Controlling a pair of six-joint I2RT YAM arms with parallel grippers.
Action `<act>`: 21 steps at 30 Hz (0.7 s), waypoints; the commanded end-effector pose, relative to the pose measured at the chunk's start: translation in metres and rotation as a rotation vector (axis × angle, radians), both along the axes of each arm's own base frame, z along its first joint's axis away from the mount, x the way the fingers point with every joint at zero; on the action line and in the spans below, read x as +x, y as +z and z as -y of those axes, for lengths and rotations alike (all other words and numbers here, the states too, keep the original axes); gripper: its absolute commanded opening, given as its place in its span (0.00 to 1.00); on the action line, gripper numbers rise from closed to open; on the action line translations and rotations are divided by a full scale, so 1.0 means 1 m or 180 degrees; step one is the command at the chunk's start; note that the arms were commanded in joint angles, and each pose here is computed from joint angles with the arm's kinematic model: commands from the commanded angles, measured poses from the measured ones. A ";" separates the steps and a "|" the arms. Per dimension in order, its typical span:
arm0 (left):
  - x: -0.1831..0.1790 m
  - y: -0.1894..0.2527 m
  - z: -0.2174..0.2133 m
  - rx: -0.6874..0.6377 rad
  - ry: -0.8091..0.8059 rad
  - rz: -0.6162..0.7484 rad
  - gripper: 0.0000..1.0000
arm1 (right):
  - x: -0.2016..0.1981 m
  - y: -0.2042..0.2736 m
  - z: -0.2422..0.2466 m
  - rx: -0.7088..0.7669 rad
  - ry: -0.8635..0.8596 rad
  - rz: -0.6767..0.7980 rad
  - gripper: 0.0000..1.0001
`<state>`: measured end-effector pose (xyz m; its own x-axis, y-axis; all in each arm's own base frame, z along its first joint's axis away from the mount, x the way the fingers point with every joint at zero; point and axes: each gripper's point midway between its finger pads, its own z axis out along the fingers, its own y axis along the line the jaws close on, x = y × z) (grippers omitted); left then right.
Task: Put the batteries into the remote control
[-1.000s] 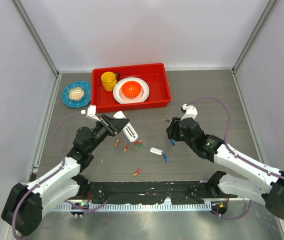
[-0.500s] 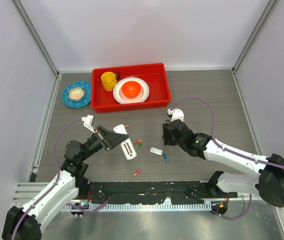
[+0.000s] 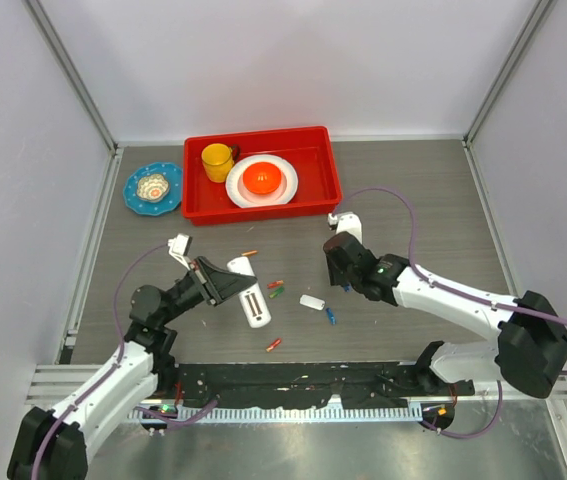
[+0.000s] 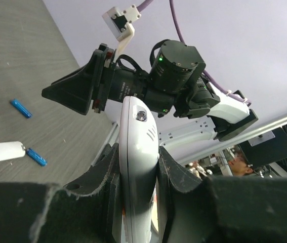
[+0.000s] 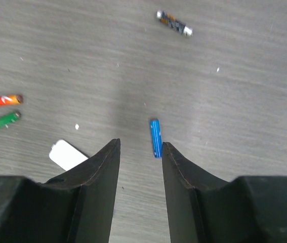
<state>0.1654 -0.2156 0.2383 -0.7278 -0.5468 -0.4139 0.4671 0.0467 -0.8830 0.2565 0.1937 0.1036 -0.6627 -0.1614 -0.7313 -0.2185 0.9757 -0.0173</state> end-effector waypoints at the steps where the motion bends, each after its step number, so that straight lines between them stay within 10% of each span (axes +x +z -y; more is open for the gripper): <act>1: -0.018 0.029 0.003 -0.0169 -0.0296 0.0380 0.00 | -0.017 -0.013 0.009 0.0094 -0.0063 -0.0228 0.44; 21: -0.018 0.030 -0.006 -0.0210 -0.0058 0.0541 0.00 | -0.020 -0.066 0.022 0.0164 -0.0229 -0.0628 0.38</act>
